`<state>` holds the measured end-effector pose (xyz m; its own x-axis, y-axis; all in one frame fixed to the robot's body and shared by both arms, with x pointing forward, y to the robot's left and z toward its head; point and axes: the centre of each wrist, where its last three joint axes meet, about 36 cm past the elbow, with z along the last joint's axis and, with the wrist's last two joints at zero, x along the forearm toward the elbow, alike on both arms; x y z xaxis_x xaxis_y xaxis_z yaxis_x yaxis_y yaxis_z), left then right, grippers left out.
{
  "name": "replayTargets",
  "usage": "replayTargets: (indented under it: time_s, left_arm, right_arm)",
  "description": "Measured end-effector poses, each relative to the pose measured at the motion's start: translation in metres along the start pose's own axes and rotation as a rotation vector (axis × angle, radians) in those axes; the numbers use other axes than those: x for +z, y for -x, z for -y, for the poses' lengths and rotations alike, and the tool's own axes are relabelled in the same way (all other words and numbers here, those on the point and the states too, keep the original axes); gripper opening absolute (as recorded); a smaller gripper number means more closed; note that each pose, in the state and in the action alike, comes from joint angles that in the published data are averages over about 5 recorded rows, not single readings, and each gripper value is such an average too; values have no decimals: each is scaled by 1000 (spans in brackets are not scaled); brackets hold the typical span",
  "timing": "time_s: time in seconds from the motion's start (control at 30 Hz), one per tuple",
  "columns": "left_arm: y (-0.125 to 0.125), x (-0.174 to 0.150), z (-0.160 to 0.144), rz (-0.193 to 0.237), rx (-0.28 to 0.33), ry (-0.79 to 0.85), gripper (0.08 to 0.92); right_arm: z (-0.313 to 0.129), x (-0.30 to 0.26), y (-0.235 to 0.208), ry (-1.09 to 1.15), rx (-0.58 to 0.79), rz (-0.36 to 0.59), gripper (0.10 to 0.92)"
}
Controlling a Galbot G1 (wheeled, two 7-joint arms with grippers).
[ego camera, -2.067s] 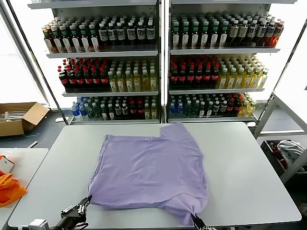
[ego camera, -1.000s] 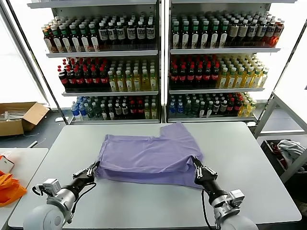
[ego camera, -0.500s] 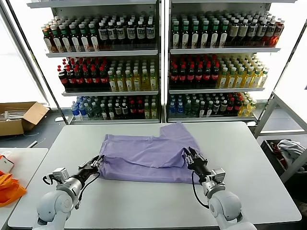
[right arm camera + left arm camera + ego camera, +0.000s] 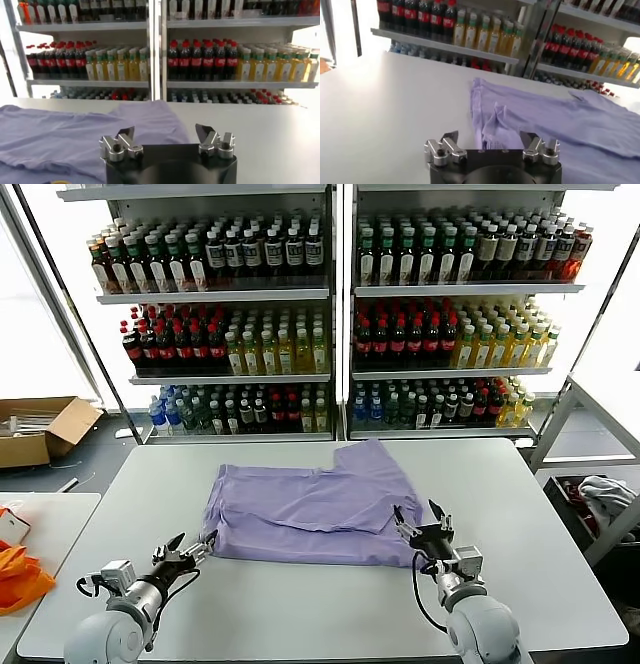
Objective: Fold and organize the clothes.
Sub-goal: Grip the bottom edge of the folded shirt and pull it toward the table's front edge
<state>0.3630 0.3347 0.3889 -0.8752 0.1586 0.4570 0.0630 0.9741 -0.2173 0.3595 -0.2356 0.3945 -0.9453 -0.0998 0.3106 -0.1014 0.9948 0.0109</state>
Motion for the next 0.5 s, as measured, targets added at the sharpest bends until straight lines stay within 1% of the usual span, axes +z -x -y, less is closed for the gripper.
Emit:
replayTargets:
  time_s: [0.1,0.2,0.3,0.5]
  left_arm:
    - [0,3,0,-13,-3,11,821]
    - [1,5,0,-23,-4,18,799]
    - [4,7,-1,-31,-1,21,731]
    - [9,11,-1,-41,10,22,559]
  right_arm:
    - [-5,5,-8,23,14,-40,823]
    - [-9,8,-13,47,23,-75,802]
    - [-13,11,-16,69,25,-106,733]
    - [-20,15,-19,101,18,-147,560]
